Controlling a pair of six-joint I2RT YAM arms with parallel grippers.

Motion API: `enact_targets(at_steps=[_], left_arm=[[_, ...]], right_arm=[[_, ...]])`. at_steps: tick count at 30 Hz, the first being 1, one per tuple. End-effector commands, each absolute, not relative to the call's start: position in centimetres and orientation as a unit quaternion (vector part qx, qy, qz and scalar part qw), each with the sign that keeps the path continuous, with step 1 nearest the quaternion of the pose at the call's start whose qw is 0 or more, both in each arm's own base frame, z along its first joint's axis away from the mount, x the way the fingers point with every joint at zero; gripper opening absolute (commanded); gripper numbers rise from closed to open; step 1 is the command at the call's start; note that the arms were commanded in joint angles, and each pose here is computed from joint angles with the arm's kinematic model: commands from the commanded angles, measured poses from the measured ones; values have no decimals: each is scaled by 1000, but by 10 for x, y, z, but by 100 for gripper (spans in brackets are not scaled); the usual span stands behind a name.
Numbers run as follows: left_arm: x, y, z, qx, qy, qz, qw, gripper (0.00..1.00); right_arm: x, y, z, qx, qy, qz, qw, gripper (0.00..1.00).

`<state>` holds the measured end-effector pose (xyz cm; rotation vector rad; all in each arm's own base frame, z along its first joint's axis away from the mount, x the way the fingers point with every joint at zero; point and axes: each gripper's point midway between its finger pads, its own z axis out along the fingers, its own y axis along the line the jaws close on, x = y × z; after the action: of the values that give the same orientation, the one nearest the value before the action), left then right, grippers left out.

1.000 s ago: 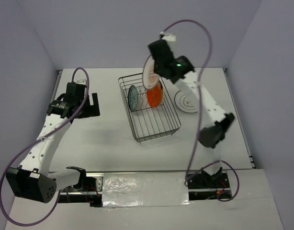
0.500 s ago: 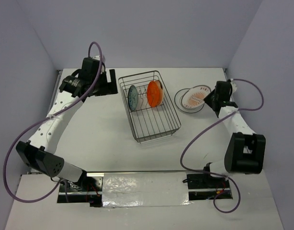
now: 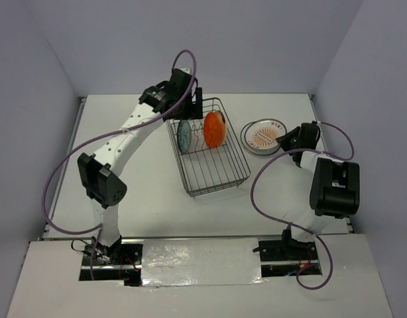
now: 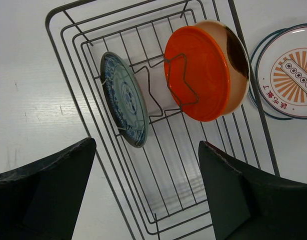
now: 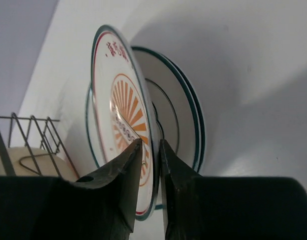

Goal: Unload the plates from the dish rack

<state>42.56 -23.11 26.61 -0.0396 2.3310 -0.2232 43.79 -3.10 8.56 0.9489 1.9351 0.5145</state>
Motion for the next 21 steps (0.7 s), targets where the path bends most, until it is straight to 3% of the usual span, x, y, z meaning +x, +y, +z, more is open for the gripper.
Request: enact_targets(at_steps=[1, 2, 4, 6, 9, 11, 12, 21], left_arm=[[441, -230, 259, -24, 916, -39, 399, 96], [442, -231, 256, -25, 918, -34, 395, 96], [443, -233, 249, -30, 918, -24, 395, 95], [444, -237, 241, -30, 919, -24, 392, 93], [446, -237, 224, -38, 926, -5, 376, 90], [448, -237, 211, -41, 929, 10, 367, 88], [448, -238, 208, -40, 930, 13, 365, 87], [460, -239, 188, -53, 926, 50, 370, 70]], right_arm=[[443, -16, 98, 356, 778, 249, 454, 29], [442, -14, 99, 349, 783, 249, 450, 29], [434, -10, 91, 350, 801, 240, 422, 39], [423, -13, 88, 348, 828, 201, 391, 61], [399, -27, 95, 369, 852, 98, 357, 79], [390, -32, 107, 375, 854, 60, 356, 84], [378, -32, 106, 376, 859, 34, 345, 100], [365, 34, 194, 284, 842, 151, 432, 100]])
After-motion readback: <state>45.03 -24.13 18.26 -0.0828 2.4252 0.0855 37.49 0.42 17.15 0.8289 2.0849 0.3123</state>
